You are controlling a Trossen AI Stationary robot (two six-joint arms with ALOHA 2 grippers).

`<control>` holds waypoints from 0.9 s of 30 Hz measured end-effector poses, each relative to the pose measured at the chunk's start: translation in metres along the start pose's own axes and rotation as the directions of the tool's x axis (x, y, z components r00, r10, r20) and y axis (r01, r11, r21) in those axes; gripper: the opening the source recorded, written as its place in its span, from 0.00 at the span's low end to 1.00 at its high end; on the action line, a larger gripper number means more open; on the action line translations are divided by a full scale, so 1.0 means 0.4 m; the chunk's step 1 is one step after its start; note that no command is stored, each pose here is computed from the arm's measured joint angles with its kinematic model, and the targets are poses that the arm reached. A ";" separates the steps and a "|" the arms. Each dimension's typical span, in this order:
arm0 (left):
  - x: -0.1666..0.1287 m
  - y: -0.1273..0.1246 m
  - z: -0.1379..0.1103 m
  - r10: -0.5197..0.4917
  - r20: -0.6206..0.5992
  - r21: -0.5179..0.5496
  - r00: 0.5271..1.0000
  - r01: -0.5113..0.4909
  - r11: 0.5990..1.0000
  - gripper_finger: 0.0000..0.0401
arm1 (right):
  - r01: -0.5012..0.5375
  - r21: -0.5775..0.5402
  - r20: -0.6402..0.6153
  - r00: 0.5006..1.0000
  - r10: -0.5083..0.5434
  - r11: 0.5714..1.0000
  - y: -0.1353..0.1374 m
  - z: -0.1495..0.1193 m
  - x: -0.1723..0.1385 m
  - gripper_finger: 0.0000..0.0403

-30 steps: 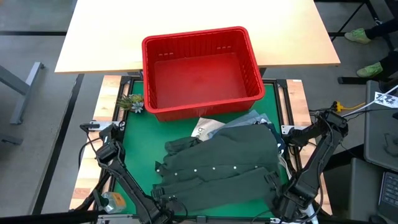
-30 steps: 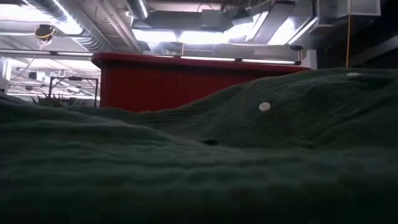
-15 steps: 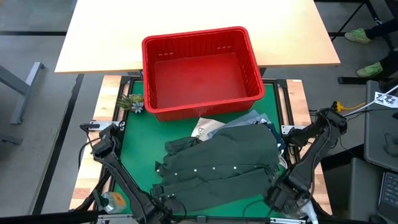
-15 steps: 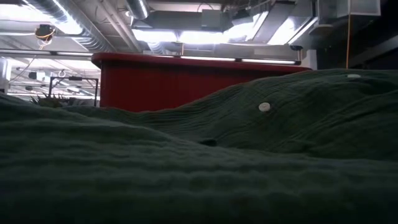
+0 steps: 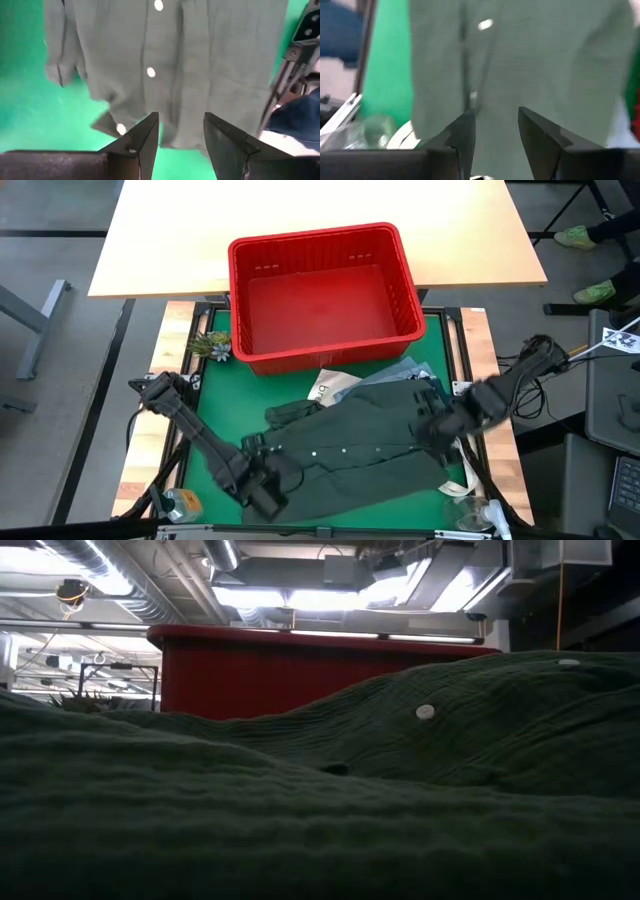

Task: Fold laundry
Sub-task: Fold the patterned white shirt

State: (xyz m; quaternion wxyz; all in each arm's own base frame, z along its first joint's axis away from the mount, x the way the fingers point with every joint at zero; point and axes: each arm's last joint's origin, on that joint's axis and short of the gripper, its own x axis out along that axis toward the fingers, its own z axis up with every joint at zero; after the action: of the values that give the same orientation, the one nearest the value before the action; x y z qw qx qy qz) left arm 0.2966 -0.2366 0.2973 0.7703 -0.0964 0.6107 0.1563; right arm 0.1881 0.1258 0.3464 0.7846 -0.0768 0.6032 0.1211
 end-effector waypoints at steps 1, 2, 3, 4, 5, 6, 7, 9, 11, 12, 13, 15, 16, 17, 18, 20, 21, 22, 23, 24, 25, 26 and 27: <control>0.002 0.009 0.013 0.001 -0.001 0.017 1.000 -0.001 1.000 0.37 | 0.011 0.019 0.018 1.000 -0.012 1.000 -0.021 -0.001 -0.009 0.36; 0.005 0.017 0.025 0.003 -0.002 0.039 1.000 -0.003 0.999 0.37 | 0.022 0.037 0.038 0.999 -0.023 0.999 -0.041 -0.005 -0.016 0.36; 0.009 0.026 0.040 0.003 -0.009 0.058 1.000 -0.003 0.998 0.37 | 0.029 0.052 0.049 0.998 -0.032 0.998 -0.060 -0.010 -0.018 0.36; 0.013 0.036 0.054 0.001 -0.020 0.080 1.000 0.000 0.997 0.37 | 0.037 0.067 0.053 0.998 -0.040 0.997 -0.080 -0.017 -0.017 0.36; 0.020 0.047 0.067 0.003 -0.030 0.103 1.000 0.000 0.995 0.37 | 0.041 0.079 0.061 0.997 -0.046 0.996 -0.101 -0.025 -0.014 0.36; 0.028 0.059 0.079 0.002 -0.054 0.131 0.999 0.005 0.991 0.37 | 0.037 0.088 0.072 0.996 -0.043 0.995 -0.119 -0.032 -0.007 0.36; 0.037 0.074 0.089 0.012 -0.085 0.161 0.996 0.002 0.987 0.37 | 0.024 0.094 0.075 0.997 -0.031 0.995 -0.137 -0.041 0.001 0.36; 0.048 0.112 0.098 0.072 -0.149 0.203 0.986 -0.041 0.978 0.37 | -0.012 0.112 0.071 0.997 0.004 0.994 -0.174 -0.061 0.019 0.36; 0.038 0.162 0.103 0.115 -0.186 0.204 0.976 -0.076 0.976 0.37 | -0.053 0.144 0.078 0.996 0.042 0.988 -0.207 -0.080 0.032 0.36; 0.029 0.186 0.105 0.107 -0.178 0.200 0.978 -0.070 0.977 0.37 | -0.066 0.167 0.072 0.996 0.055 0.984 -0.222 -0.090 0.038 0.36; 0.021 0.211 0.103 0.092 -0.165 0.193 0.982 -0.060 0.979 0.37 | -0.075 0.186 0.068 0.996 0.063 0.980 -0.235 -0.098 0.043 0.36; 0.015 0.262 0.096 0.053 -0.114 0.159 0.992 -0.035 0.987 0.37 | -0.077 0.222 0.062 0.996 0.064 0.972 -0.260 -0.115 0.052 0.36; 0.018 0.287 0.090 0.034 -0.082 0.136 0.996 -0.023 0.991 0.37 | -0.075 0.240 0.057 0.996 0.063 0.968 -0.270 -0.120 0.056 0.36; 0.024 0.314 0.079 0.020 -0.053 0.113 0.998 -0.013 0.993 0.37 | -0.074 0.257 0.057 0.996 0.062 0.963 -0.280 -0.124 0.058 0.36; 0.035 0.342 0.067 0.007 -0.035 0.089 0.999 -0.004 0.996 0.37 | -0.070 0.273 0.056 0.997 0.057 0.959 -0.288 -0.126 0.059 0.36; 0.061 0.394 0.046 -0.038 0.019 0.027 0.999 0.037 0.999 0.37 | -0.064 0.297 0.058 0.997 0.049 0.953 -0.299 -0.129 0.059 0.36; 0.075 0.415 0.039 -0.066 0.051 -0.014 0.997 0.067 0.998 0.37 | -0.062 0.302 0.066 0.997 0.044 0.951 -0.304 -0.128 0.059 0.36; 0.094 0.434 0.031 -0.086 0.077 -0.047 0.993 0.090 0.995 0.37 | -0.060 0.298 0.081 0.996 0.038 0.953 -0.307 -0.124 0.059 0.36; 0.112 0.452 0.024 -0.100 0.103 -0.079 0.990 0.109 0.991 0.37 | -0.058 0.291 0.094 0.995 0.032 0.955 -0.310 -0.120 0.059 0.36; 0.129 0.467 0.019 -0.113 0.130 -0.119 0.985 0.129 0.984 0.37 | -0.057 0.288 0.107 0.994 0.027 0.956 -0.313 -0.117 0.060 0.36; 0.146 0.478 0.017 -0.125 0.159 -0.158 0.979 0.150 0.976 0.37 | -0.052 0.284 0.120 0.993 0.018 0.958 -0.314 -0.113 0.060 0.36; 0.160 0.489 0.017 -0.134 0.187 -0.190 0.973 0.169 0.967 0.37 | -0.045 0.281 0.133 0.991 0.007 0.959 -0.315 -0.110 0.059 0.36; 0.175 0.498 0.016 -0.134 0.202 -0.219 0.970 0.178 0.959 0.37 | -0.037 0.281 0.142 0.990 -0.004 0.959 -0.316 -0.107 0.059 0.36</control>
State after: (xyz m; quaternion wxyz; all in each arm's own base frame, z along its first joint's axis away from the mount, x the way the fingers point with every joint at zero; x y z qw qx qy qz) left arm 0.2455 -0.0401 0.2391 0.8168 -0.2203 0.5038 0.1744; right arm 0.1899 -0.0046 0.3094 0.8273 0.0498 0.5578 0.0453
